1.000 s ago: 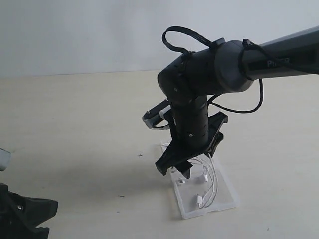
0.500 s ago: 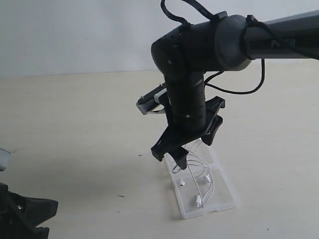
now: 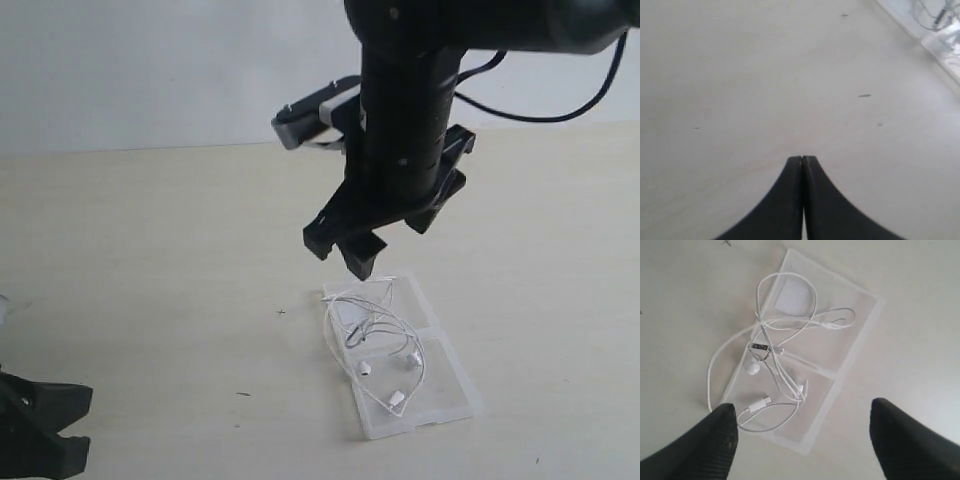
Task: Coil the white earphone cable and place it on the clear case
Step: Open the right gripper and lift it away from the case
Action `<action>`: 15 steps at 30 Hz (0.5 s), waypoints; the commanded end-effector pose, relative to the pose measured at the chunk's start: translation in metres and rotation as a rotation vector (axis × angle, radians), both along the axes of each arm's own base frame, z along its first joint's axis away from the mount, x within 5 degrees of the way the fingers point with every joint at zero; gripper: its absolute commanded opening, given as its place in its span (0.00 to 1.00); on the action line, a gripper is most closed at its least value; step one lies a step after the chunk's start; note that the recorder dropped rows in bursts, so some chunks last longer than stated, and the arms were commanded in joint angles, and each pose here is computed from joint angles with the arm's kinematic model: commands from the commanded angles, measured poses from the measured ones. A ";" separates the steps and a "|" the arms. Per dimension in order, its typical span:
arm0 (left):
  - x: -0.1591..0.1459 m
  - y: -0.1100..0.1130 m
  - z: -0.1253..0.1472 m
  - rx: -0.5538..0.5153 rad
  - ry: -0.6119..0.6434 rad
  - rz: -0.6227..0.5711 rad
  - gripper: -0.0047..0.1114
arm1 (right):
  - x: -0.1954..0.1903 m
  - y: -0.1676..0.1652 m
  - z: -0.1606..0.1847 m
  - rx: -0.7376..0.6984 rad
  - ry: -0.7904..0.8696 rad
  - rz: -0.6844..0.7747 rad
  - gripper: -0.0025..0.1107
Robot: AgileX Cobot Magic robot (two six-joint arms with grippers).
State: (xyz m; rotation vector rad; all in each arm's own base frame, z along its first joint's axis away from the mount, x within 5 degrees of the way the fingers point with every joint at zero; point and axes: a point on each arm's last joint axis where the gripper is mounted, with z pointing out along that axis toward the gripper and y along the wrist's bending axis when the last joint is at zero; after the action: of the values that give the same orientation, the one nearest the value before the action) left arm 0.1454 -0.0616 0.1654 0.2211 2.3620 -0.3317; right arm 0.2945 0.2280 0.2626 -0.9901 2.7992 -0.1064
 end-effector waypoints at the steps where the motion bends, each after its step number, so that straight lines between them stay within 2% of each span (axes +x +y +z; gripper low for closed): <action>1: 0.002 0.009 -0.001 0.071 -0.022 0.071 0.04 | -0.014 -0.013 0.045 0.086 -0.092 -0.034 0.63; 5: 0.002 0.010 -0.001 0.076 -0.024 0.076 0.04 | -0.029 -0.027 0.080 0.160 -0.173 -0.101 0.62; 9: 0.002 0.010 -0.001 0.076 -0.024 0.076 0.04 | -0.044 -0.041 0.109 0.210 -0.250 -0.110 0.62; 15: 0.002 0.010 -0.001 0.076 -0.024 0.076 0.04 | -0.061 -0.054 0.134 0.270 -0.306 -0.110 0.62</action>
State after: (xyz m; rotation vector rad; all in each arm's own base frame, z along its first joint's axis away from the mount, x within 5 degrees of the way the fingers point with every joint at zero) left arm 0.1484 -0.0537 0.1654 0.1786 2.3521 -0.2221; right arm 0.2383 0.1797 0.3853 -0.7166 2.5328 0.0828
